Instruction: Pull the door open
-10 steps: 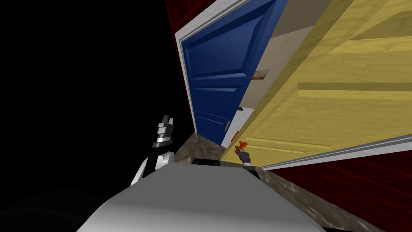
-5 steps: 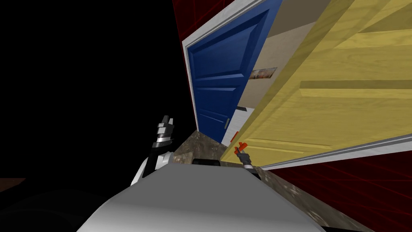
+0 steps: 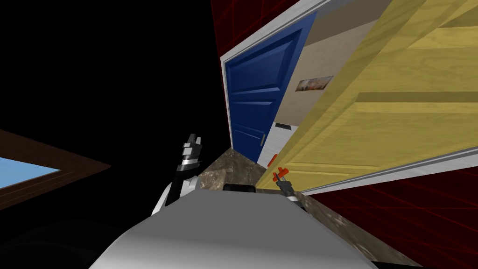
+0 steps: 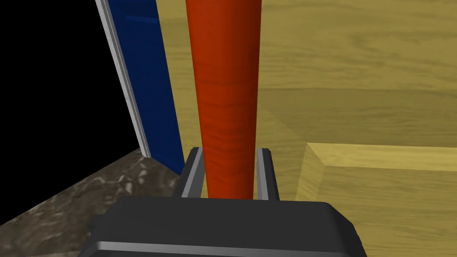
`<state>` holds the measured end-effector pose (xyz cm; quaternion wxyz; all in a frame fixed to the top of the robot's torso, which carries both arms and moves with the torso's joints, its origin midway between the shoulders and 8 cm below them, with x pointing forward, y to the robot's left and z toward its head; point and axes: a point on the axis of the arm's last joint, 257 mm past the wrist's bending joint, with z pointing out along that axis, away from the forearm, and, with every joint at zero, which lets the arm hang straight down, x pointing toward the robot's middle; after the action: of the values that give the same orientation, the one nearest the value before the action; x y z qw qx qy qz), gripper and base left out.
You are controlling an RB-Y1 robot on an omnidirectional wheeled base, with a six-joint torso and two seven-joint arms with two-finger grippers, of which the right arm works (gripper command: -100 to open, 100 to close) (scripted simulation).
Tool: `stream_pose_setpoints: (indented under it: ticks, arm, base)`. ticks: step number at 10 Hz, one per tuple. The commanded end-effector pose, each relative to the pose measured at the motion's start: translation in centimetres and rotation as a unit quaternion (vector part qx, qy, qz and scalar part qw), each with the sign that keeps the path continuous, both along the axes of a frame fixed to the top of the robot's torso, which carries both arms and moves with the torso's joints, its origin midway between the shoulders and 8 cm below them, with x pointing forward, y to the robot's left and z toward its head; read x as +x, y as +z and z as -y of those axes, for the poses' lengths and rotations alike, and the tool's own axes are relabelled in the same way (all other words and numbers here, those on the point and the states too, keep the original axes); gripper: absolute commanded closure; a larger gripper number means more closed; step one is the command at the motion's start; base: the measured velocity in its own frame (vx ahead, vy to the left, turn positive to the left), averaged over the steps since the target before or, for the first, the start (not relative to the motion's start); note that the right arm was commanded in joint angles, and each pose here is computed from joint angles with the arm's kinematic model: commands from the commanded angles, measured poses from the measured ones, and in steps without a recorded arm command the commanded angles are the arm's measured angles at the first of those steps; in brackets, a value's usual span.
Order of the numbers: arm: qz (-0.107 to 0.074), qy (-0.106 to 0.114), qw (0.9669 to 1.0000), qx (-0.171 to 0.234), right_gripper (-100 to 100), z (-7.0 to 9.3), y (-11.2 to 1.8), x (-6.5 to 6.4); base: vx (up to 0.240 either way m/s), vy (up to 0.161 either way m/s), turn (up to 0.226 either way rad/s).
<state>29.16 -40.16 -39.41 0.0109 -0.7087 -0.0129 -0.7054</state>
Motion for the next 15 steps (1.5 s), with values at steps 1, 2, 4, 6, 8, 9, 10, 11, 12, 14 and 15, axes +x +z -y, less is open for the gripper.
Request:
stream_pose_setpoints:
  ticks: [1,2,4,6,8,9,10,11,12,14,15]
  arm:
    - [0.002,0.010,0.9999,0.001,100,0.0,0.3,-0.6]
    - [0.000,0.006,1.0000,0.000,100,0.0,0.1,-0.4]
    - [-0.001,0.014,0.9999,0.001,100,0.0,0.0,-1.0]
    - [0.000,0.019,0.9998,0.001,100,0.1,0.0,-1.3]
    - [0.001,0.027,0.9996,0.001,100,0.3,0.1,-1.6]
    - [0.001,0.029,0.9996,0.001,100,0.3,0.2,-1.8]
    - [0.002,0.032,0.9995,0.001,100,0.3,0.2,-1.9]
    - [0.002,0.035,0.9994,0.001,100,0.4,0.2,-2.0]
    - [0.002,0.037,0.9993,0.002,100,0.4,0.3,-2.1]
    - [-0.002,0.039,0.9992,0.001,100,0.3,0.0,-2.3]
    - [-0.002,0.041,0.9992,0.001,100,0.3,0.0,-2.3]
  base:
    - [-0.269,-0.054,0.134]
    - [-0.120,-0.025,0.021]
    - [-0.212,-0.061,0.184]
    - [-0.246,-0.070,0.156]
    - [-0.224,-0.082,0.175]
    - [-0.224,-0.061,0.160]
    - [-0.219,-0.045,0.146]
    - [-0.212,-0.060,0.137]
    - [-0.199,-0.055,0.109]
    - [-0.115,-0.032,0.076]
    - [-0.205,-0.066,0.187]
